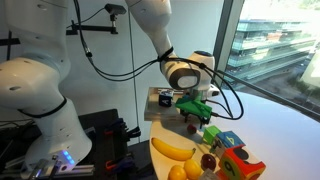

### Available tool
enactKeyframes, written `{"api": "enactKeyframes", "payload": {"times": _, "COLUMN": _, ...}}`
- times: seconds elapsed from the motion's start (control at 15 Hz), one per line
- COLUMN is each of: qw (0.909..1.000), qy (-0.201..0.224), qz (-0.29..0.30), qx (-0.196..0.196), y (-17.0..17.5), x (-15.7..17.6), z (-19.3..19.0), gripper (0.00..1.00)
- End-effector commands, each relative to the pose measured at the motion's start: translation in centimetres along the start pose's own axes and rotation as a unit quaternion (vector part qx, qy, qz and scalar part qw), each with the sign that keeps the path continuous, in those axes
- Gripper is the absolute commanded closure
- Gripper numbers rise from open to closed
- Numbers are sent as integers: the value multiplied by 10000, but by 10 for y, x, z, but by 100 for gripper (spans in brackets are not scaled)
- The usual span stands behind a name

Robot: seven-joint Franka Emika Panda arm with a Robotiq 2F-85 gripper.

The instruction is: Put the strawberry in the box

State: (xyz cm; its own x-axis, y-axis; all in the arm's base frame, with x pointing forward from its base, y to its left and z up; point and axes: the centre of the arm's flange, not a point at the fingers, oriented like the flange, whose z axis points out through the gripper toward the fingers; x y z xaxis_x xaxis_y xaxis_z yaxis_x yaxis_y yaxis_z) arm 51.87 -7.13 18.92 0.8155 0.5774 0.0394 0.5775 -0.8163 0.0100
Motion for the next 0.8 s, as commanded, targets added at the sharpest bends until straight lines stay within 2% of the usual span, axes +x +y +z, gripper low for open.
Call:
{"api": "enactKeyframes", "payload": {"times": 0.0, "qw": 10000, "qy": -35, "qz": -3, "qx": -21, "y": 9, "x": 4, "z": -1, "gripper": 53}}
{"api": "enactKeyframes", "payload": {"times": 0.33, "qw": 9999, "qy": -67, "qz": 105, "qx": -73, "y": 12, "x": 3, "z": -10, "gripper": 92}}
{"api": "enactKeyframes", "payload": {"times": 0.47, "qw": 9998, "qy": -64, "qz": 143, "qx": -107, "y": 14, "x": 2, "z": -13, "gripper": 98}}
{"api": "enactKeyframes", "payload": {"times": 0.6, "qw": 9997, "qy": -64, "qz": 175, "qx": -136, "y": 16, "x": 1, "z": -16, "gripper": 100}}
{"api": "enactKeyframes", "payload": {"times": 0.67, "qw": 9997, "qy": -57, "qz": 175, "qx": -149, "y": 16, "x": 1, "z": -17, "gripper": 94}}
{"api": "enactKeyframes", "payload": {"times": 0.73, "qw": 9997, "qy": -53, "qz": 177, "qx": -157, "y": 16, "x": 0, "z": -18, "gripper": 74}}
